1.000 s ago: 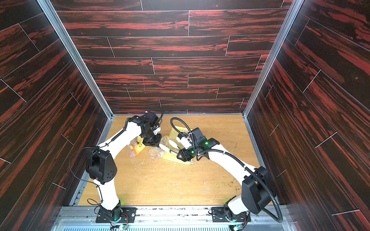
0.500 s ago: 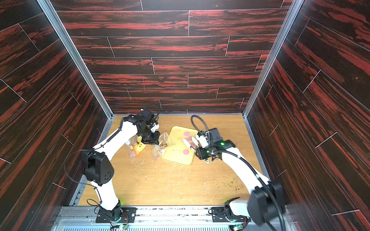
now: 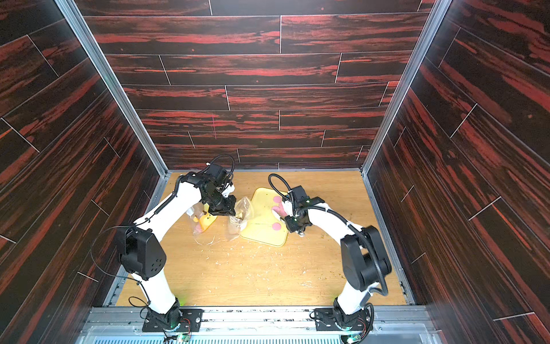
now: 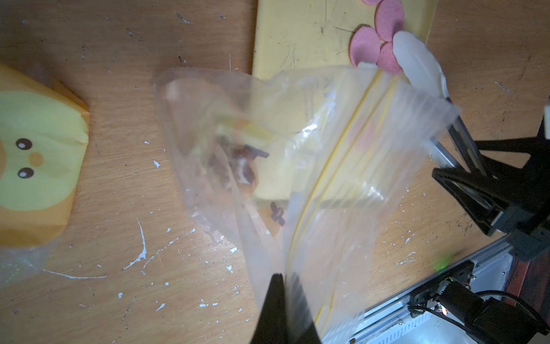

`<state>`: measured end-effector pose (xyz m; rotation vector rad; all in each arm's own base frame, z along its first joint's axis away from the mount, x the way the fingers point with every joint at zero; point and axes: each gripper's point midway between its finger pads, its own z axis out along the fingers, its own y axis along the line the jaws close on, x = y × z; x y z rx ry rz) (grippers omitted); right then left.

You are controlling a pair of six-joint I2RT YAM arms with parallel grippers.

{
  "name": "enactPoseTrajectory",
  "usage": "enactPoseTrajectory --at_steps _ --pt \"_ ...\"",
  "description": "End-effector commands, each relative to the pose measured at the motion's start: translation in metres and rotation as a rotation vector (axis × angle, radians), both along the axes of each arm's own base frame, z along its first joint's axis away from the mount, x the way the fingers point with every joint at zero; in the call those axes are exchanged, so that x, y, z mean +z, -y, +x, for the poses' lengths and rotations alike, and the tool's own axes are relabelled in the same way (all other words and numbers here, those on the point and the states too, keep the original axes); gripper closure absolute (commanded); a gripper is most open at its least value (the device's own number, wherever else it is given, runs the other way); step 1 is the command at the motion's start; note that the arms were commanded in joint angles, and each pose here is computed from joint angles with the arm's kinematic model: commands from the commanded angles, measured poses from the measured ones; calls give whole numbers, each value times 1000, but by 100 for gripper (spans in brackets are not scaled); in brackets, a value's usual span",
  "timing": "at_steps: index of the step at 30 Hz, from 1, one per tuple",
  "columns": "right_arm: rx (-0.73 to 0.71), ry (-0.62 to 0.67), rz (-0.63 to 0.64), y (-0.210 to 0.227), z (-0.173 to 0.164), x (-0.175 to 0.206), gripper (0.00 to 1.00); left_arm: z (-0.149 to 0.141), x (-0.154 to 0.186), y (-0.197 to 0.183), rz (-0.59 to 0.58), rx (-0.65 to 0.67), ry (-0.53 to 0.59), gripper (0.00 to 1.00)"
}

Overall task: Put the cookies into a resealable bag to prevent moisture
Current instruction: Pick up the cookie from the tray.

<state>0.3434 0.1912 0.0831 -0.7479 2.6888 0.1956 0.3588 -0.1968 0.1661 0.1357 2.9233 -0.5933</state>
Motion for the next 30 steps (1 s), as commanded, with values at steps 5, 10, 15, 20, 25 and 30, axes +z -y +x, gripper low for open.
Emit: enactPoseTrajectory --at_steps 5,10,15,20,25,30 --pt "73 45 -43 -19 8 1 53 -3 4 -5 2 1 9 100" --pt "124 52 -47 -30 4 3 53 -4 -1 -4 -2 -7 -10 100" --pt "183 69 -51 -43 3 5 53 -4 -2 -5 4 -7 -9 100" --pt "206 93 -64 -48 8 8 53 -4 -4 -6 11 -9 -10 100" --pt "217 90 -89 -49 14 3 53 -4 -5 -7 14 -9 -14 100" --pt "210 76 -110 -47 20 -4 53 -5 -5 -8 15 -11 -15 100"
